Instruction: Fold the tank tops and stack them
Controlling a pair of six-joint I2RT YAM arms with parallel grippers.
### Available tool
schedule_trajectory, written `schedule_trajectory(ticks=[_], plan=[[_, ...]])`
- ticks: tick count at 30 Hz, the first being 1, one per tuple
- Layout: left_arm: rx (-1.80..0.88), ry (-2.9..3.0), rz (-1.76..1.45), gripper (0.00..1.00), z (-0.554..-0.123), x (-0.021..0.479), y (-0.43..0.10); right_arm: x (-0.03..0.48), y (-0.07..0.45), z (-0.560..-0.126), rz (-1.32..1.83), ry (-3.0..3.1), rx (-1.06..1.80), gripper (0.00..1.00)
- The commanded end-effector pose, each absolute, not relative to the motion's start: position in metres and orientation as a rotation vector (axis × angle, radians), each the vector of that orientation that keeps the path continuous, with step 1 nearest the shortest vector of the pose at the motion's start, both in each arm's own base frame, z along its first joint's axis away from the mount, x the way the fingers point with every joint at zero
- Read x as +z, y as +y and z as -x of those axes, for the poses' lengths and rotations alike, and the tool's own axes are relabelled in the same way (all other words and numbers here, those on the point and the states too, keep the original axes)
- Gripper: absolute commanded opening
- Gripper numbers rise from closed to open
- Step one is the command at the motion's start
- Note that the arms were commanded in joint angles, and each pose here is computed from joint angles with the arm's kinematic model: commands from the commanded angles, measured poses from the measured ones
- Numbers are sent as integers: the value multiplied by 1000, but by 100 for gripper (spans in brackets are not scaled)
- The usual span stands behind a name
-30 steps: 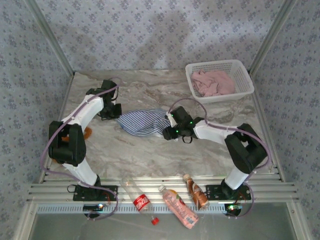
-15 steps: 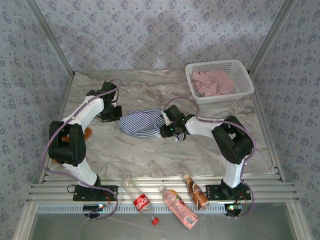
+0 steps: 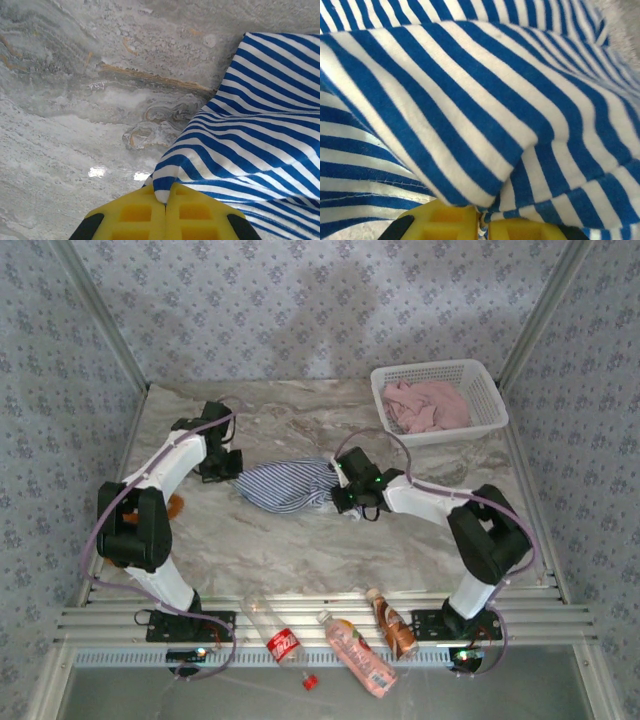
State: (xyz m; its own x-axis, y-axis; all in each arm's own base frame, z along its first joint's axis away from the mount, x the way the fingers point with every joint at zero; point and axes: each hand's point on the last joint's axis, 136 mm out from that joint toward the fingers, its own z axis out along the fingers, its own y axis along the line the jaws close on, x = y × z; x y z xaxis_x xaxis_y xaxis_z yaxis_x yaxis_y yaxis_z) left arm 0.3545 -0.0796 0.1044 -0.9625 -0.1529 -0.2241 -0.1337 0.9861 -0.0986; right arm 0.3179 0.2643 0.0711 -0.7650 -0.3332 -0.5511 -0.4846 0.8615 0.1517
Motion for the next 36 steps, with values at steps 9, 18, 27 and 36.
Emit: schedule_trajectory(ticks=[9, 18, 27, 36], plan=[[-159, 2867, 182, 0, -361, 131, -81, 74, 243, -316, 576, 2524, 333, 18], [-158, 2885, 175, 0, -356, 125, -81, 81, 241, -316, 589, 2510, 315, 22], [-166, 2891, 167, 0, -357, 124, -83, 70, 243, -311, 590, 2537, 350, 24], [-172, 2907, 161, 0, -355, 119, -84, 44, 245, -309, 548, 2616, 382, 33]])
